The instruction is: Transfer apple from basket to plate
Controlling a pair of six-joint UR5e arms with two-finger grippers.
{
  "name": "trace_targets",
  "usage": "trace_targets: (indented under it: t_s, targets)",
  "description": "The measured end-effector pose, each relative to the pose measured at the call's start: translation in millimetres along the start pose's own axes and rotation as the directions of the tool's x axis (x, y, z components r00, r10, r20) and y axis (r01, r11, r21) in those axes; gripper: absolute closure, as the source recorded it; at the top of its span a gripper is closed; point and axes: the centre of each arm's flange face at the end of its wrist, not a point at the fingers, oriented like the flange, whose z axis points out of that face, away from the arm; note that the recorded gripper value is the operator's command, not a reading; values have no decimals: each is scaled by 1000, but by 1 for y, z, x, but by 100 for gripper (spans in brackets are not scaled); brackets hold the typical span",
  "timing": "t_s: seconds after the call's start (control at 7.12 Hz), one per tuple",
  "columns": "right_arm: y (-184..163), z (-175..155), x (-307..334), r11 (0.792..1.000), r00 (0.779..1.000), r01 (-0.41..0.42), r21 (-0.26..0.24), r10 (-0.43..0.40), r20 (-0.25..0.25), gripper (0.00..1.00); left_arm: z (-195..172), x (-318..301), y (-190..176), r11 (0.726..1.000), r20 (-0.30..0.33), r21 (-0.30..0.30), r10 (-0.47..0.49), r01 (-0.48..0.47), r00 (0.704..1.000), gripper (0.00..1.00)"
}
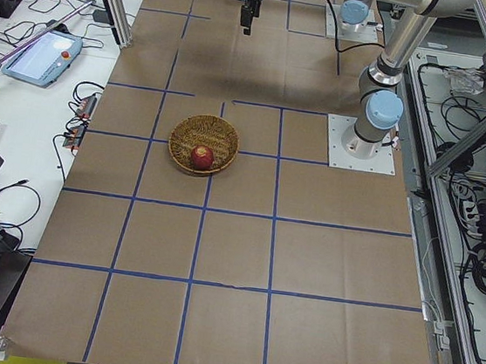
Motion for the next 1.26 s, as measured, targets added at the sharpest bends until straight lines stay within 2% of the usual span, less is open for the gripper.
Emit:
trace_targets:
  t_s: [0.42,0.98,1.26]
  targets:
    - [22,-19,-79,998,998,-64,11,64,-7,0,-16,-1,5,999,-6,36,-4,4,1000,1]
    - [28,-27,-88,998,998,-60,27,60,1,0,6,-2,-12,1000,0,28,-1,1,1000,1]
    - [28,-28,-88,998,998,-57,28,57,-3,0,22,-2,-10,1000,-3,1,10,-10,1000,1]
